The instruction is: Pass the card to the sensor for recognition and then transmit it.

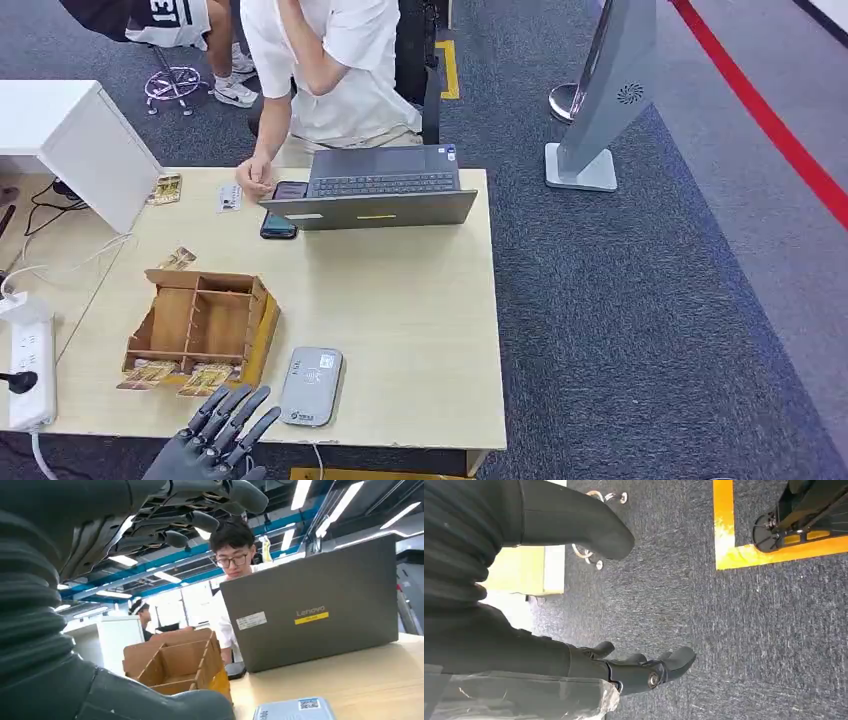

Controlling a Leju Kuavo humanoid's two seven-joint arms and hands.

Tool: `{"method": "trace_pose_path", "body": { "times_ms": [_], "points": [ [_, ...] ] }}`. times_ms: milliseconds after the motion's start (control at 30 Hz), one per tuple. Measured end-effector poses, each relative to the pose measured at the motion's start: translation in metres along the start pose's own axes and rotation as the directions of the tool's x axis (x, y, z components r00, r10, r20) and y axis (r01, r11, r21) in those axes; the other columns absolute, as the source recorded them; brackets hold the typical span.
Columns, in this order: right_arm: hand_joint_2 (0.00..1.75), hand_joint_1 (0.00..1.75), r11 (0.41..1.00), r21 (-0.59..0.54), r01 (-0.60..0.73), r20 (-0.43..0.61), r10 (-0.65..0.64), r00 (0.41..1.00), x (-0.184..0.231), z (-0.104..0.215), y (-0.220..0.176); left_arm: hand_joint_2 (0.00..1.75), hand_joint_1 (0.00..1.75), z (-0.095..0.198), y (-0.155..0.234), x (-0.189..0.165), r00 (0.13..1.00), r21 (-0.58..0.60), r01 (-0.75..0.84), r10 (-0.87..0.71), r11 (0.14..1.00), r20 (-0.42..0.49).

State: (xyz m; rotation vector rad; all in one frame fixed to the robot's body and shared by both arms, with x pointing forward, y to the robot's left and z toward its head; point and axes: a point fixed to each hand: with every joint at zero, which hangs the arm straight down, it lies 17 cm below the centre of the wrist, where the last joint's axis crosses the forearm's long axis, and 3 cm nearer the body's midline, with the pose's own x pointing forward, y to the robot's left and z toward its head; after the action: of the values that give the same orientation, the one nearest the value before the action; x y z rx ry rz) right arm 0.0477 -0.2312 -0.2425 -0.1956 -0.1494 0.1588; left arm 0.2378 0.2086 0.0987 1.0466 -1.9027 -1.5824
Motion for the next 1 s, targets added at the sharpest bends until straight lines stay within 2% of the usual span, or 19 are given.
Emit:
{"method": "trace_pose_path", "body": {
  "times_ms": [133, 433, 533, 567, 667, 733, 800, 900, 1000],
  "points": [
    [1.75, 0.00, 1.000, -0.001, 0.011, 0.005, -0.011, 1.000, 0.000, 0.000, 0.000, 1.75, 0.00, 0.013, -0.010, -0.016, 0.999, -0.025, 0.011, -0.012, 1.000, -0.042],
    [1.75, 0.00, 1.000, -0.007, 0.021, -0.004, -0.021, 1.000, -0.002, 0.000, 0.001, 1.75, 0.00, 0.058, -0.048, -0.046, 0.990, -0.169, 0.062, -0.083, 0.984, -0.118],
    [1.75, 0.00, 0.999, -0.009, 0.037, -0.014, -0.038, 0.999, -0.004, 0.000, 0.000, 1.75, 0.00, 0.086, -0.079, -0.089, 0.957, -0.299, 0.083, -0.159, 0.951, -0.241],
    [1.75, 0.00, 0.999, -0.010, 0.038, -0.019, -0.039, 0.999, -0.005, 0.000, -0.001, 1.75, 0.00, 0.096, -0.087, -0.105, 0.949, -0.328, 0.098, -0.187, 0.940, -0.252],
    [1.75, 0.00, 0.999, -0.016, 0.043, -0.027, -0.043, 0.999, -0.007, 0.001, -0.005, 1.75, 0.00, 0.109, -0.097, -0.140, 0.943, -0.391, 0.160, -0.257, 0.906, -0.209],
    [1.75, 0.00, 0.999, -0.019, 0.045, -0.030, -0.046, 0.998, -0.007, 0.001, -0.007, 1.75, 0.00, 0.116, -0.100, -0.156, 0.932, -0.424, 0.161, -0.278, 0.891, -0.230],
    [1.75, 0.00, 0.999, -0.024, 0.048, -0.035, -0.049, 0.998, -0.009, 0.001, -0.009, 1.75, 0.00, 0.122, -0.100, -0.169, 0.917, -0.436, 0.138, -0.281, 0.889, -0.283],
    [1.75, 0.00, 0.998, -0.031, 0.052, -0.039, -0.054, 0.998, -0.010, 0.002, -0.012, 1.75, 0.00, 0.141, -0.093, -0.193, 0.860, -0.434, 0.099, -0.297, 0.895, -0.416],
    [1.75, 0.00, 0.998, -0.034, 0.060, -0.037, -0.061, 0.997, -0.008, 0.002, -0.014, 1.75, 0.00, 0.153, -0.090, -0.200, 0.821, -0.426, 0.071, -0.295, 0.902, -0.489]
  ]
}}
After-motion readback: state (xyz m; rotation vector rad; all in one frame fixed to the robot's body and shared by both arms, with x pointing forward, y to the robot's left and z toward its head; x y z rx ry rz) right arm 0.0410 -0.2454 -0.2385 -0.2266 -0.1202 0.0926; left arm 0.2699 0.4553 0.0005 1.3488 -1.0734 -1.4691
